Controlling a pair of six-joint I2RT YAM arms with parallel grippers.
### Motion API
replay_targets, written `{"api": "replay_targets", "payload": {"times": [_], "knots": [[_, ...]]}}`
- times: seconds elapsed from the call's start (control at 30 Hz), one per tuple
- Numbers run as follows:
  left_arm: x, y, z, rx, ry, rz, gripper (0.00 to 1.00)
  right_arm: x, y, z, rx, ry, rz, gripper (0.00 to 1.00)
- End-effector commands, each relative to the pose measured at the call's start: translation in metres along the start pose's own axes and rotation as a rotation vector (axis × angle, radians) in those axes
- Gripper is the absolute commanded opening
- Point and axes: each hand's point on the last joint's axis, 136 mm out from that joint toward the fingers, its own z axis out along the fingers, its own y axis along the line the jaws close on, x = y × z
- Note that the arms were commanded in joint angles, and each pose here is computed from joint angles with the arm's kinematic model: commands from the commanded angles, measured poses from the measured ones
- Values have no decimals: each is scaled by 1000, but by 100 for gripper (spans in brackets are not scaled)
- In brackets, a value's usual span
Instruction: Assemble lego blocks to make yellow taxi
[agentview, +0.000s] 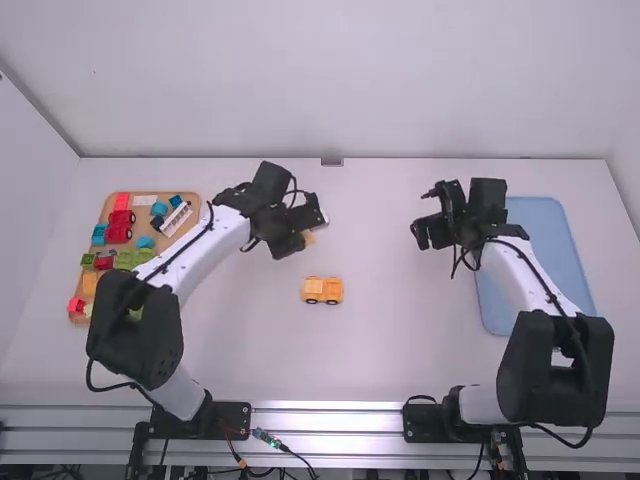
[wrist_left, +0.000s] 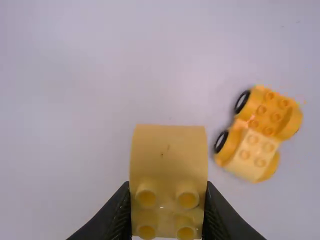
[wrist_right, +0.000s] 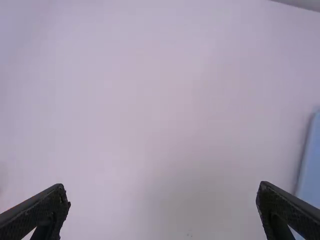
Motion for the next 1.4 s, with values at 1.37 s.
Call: {"api": "replay_targets", "payload": {"times": [1.37], "knots": [[-70, -121, 136, 240, 112, 337, 2, 59, -18, -73, 235, -135, 137, 99]]}}
